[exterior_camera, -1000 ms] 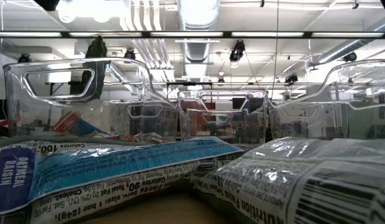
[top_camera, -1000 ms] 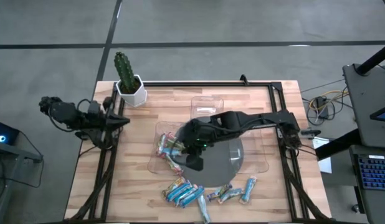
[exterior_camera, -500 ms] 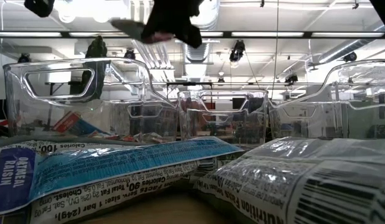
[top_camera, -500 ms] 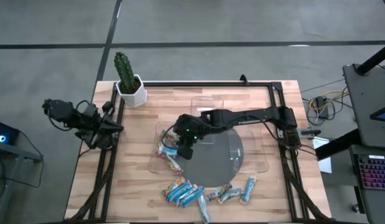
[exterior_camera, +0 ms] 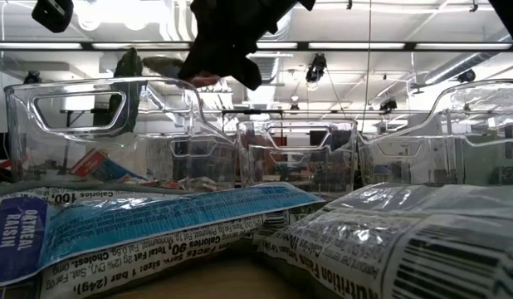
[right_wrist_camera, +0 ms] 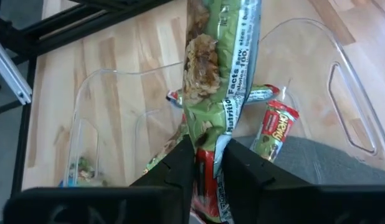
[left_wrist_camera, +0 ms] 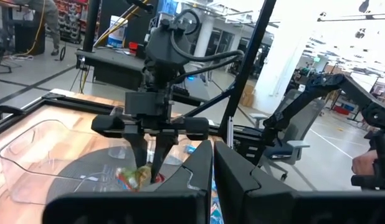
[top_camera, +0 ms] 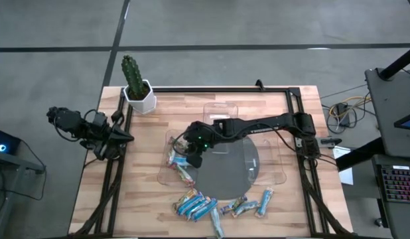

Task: Pick and place Granola Bars by type
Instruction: Put the red granola bar into the left transparent bin, then put the blue granola bar into the top transparent bin

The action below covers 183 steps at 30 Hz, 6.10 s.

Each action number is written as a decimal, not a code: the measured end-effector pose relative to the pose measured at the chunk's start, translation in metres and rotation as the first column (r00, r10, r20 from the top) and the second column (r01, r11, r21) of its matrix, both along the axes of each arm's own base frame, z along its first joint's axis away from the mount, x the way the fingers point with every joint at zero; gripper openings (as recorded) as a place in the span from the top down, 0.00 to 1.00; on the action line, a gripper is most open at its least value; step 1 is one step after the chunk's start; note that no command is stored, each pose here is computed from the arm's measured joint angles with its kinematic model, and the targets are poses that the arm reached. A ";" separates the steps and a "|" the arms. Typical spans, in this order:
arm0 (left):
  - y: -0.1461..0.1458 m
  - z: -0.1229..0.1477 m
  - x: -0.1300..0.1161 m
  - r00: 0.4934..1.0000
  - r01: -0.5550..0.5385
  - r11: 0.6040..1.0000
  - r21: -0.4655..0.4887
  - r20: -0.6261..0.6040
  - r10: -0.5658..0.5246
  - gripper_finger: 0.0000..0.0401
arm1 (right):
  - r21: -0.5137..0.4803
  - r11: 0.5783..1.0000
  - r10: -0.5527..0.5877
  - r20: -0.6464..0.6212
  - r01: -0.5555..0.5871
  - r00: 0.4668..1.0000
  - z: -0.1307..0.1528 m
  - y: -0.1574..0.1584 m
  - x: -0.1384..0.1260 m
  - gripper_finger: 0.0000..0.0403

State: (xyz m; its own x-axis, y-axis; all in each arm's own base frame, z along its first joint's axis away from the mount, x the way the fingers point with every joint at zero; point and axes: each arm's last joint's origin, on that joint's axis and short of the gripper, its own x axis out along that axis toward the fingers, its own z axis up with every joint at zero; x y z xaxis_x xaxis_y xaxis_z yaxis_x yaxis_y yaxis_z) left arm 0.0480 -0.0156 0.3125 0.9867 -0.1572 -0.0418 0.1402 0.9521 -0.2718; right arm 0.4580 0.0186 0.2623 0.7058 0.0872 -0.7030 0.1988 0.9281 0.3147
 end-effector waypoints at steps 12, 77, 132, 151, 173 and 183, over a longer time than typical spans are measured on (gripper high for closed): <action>0.000 0.003 0.000 1.000 0.000 1.000 -0.020 0.019 0.000 1.00 | 0.011 1.000 -0.015 0.033 0.015 0.999 0.008 -0.002 0.003 0.57; -0.100 0.135 0.276 0.980 -0.021 0.997 0.078 -0.195 0.036 0.70 | 0.013 0.994 0.048 0.830 -0.105 0.556 0.148 0.078 -0.330 0.67; -0.158 -0.105 0.426 0.589 -0.140 0.945 -0.295 -0.792 -0.160 0.51 | -0.129 0.988 0.152 0.742 -0.084 0.653 0.178 0.033 -0.380 0.68; -0.169 -0.122 0.431 0.605 -0.210 0.928 -0.308 -0.786 -0.124 0.52 | -0.125 0.991 0.127 0.720 -0.053 0.682 0.175 0.032 -0.379 0.68; -0.190 -0.086 0.439 0.744 0.069 0.953 -0.295 -0.621 -0.246 0.52 | -0.124 0.992 0.108 0.720 -0.027 0.686 0.175 0.031 -0.379 0.68; -0.194 -0.096 0.432 0.690 0.107 0.959 -0.263 -0.674 -0.262 0.52 | -0.122 0.992 0.107 0.719 -0.027 0.686 0.175 0.032 -0.379 0.68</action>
